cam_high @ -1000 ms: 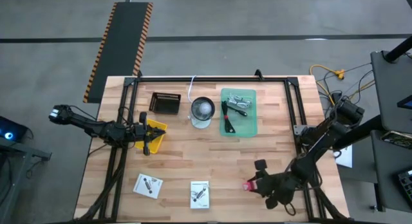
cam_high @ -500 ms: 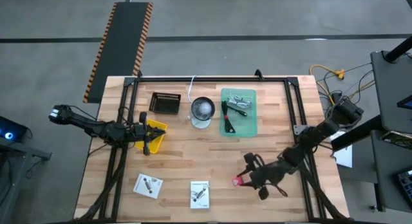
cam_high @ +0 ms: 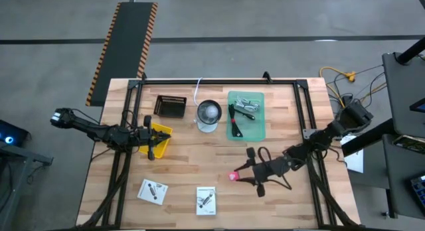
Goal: Pick and place items into bin
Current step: Put the pink charger adapter into the yellow bin
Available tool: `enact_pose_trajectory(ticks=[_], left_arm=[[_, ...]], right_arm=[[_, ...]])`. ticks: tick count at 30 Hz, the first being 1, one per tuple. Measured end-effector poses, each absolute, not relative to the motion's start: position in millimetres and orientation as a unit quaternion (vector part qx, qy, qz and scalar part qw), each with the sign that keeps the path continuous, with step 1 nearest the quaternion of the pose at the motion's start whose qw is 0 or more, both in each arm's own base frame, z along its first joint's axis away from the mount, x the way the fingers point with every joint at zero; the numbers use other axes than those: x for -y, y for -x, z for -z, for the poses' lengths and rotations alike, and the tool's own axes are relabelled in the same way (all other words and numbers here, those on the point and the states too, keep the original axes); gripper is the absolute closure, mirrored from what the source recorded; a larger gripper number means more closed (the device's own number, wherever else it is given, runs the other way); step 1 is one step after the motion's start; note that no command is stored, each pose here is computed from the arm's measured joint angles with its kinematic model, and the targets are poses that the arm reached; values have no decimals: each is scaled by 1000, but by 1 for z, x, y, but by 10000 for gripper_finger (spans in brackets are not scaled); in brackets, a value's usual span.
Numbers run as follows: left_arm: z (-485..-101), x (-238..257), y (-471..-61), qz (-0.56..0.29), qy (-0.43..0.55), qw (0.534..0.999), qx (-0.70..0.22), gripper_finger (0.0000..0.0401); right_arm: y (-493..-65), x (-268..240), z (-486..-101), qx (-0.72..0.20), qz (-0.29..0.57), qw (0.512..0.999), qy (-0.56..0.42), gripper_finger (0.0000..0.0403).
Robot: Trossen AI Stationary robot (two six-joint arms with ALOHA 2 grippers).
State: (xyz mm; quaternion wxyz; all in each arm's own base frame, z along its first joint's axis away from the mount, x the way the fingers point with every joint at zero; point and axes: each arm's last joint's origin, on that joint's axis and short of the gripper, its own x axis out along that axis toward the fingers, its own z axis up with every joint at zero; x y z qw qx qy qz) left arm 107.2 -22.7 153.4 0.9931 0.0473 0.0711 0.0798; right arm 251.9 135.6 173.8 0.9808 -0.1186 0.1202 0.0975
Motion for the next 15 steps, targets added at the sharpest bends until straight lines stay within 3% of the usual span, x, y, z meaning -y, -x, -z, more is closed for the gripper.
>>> enact_pose_trajectory(ticks=[15], left_arm=[[-153,23,-107,-80,-48,993,-72,399]], right_arm=[[-269,-115,-165,-108,-51,989,93,257]])
